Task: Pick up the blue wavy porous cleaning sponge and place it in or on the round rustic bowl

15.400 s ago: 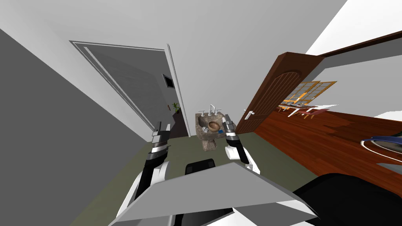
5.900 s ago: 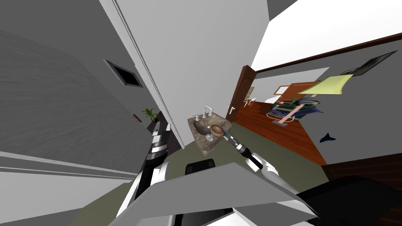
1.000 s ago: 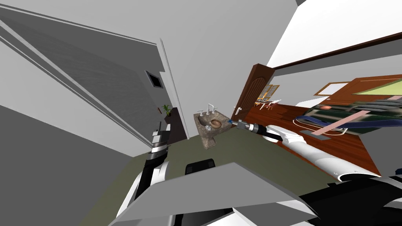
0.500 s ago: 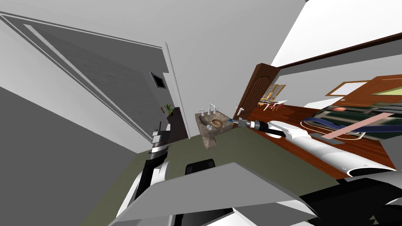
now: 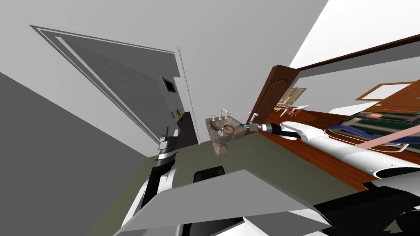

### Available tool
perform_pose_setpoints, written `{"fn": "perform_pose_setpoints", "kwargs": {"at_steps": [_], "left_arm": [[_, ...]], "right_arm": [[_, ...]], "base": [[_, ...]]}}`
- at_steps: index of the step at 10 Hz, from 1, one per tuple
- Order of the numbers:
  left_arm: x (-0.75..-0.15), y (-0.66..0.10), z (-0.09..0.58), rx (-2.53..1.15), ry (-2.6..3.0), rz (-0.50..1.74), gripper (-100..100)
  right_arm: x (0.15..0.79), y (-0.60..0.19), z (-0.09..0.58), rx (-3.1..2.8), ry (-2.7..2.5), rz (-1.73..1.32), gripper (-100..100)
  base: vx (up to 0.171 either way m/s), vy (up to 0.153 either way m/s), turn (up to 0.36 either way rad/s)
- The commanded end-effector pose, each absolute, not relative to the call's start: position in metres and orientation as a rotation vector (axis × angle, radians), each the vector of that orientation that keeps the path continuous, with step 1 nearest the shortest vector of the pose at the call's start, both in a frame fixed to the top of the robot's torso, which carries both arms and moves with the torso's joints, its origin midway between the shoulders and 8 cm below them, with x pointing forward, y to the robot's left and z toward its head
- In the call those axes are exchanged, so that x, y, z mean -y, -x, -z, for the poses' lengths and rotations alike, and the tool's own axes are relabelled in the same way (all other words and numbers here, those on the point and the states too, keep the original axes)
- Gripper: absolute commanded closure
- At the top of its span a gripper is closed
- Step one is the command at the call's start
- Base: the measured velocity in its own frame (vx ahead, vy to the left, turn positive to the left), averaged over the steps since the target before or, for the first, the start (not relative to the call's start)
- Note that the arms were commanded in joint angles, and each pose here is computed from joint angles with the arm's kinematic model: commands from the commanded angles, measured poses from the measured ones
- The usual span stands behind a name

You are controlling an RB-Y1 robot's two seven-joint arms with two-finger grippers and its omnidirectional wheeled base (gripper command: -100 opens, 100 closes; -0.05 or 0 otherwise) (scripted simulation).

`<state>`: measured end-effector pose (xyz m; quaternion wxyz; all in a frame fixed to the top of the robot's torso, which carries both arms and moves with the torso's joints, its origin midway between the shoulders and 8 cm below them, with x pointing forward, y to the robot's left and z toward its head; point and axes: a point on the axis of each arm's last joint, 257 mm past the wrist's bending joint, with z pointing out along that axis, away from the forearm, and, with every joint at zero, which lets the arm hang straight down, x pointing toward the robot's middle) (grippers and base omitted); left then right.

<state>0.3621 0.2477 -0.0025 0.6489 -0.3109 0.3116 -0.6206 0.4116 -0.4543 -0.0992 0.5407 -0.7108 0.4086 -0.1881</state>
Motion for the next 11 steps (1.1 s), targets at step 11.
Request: {"fn": "perform_pose_setpoints", "kwargs": {"at_steps": [11], "left_arm": [[-0.248,-0.362,0.003,-0.708,0.707,1.411,0]], "right_arm": [[0.476,-0.399,0.119,-1.273,1.880,0.300,100]], "base": [[0.035,0.049,0.041]]}}
